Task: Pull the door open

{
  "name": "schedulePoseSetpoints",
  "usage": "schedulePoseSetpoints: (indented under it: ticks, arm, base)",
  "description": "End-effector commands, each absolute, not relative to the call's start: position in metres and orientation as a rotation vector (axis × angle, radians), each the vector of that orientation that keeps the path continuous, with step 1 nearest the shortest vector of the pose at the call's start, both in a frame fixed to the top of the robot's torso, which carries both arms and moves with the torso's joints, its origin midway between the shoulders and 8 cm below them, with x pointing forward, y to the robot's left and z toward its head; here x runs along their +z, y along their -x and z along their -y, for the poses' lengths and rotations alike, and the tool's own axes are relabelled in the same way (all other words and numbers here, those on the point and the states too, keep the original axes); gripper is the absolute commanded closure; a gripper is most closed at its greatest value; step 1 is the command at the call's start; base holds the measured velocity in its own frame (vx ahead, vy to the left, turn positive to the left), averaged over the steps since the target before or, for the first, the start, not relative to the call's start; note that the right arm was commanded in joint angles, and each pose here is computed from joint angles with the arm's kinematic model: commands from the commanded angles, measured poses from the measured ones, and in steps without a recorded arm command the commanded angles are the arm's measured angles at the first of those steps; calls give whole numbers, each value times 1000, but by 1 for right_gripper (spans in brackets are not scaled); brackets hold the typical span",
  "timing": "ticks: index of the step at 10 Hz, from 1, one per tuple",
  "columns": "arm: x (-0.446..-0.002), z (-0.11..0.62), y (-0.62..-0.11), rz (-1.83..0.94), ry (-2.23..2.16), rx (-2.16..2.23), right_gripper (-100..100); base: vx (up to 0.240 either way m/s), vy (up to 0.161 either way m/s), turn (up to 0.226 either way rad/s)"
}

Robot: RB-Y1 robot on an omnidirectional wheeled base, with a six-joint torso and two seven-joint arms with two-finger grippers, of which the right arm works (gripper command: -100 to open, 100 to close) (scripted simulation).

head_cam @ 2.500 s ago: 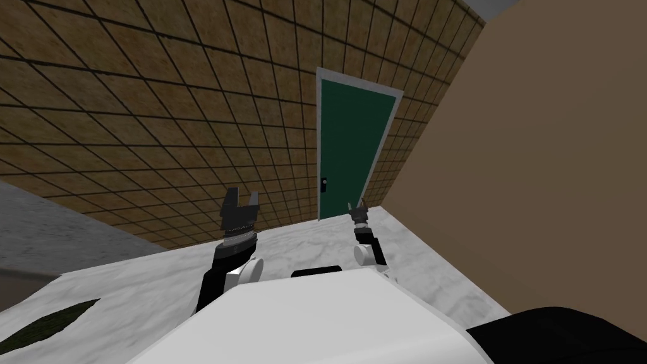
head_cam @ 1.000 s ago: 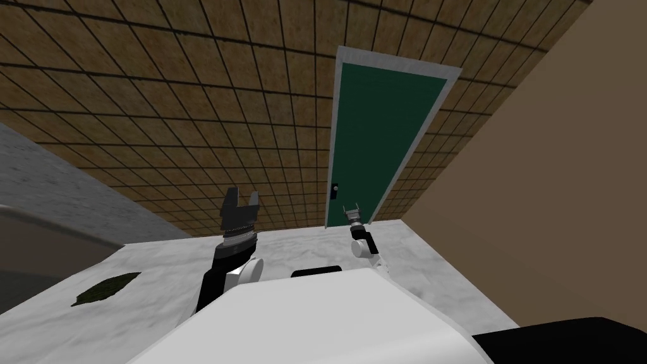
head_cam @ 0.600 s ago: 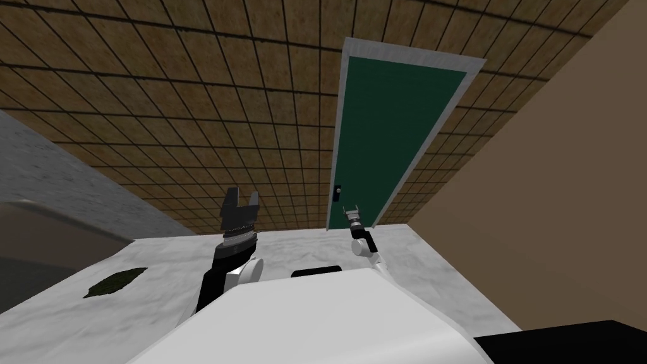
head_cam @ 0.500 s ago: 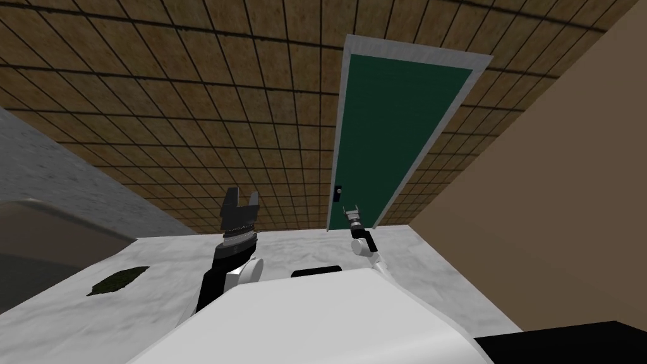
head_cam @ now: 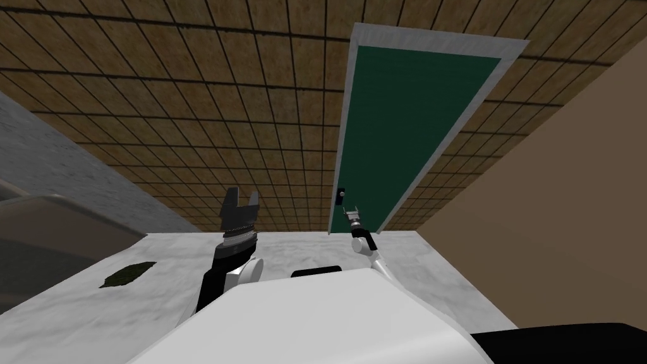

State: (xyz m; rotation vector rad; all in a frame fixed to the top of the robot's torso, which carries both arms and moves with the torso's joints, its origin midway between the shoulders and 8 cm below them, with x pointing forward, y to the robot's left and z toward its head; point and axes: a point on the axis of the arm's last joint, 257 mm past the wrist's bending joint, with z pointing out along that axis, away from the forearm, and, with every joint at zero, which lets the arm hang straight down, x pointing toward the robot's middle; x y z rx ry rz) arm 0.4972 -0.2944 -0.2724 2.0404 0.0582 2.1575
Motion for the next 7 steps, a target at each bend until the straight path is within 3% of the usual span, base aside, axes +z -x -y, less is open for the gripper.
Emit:
schedulePoseSetpoints:
  ticks: [1, 7]
  arm:
    - [-279, 297, -500, -11, -2079, 2164, -100]
    - [-297, 327, -504, 125, -2149, 2150, -100]
  base:
    - [106, -22, 88]
    - [101, -15, 79]
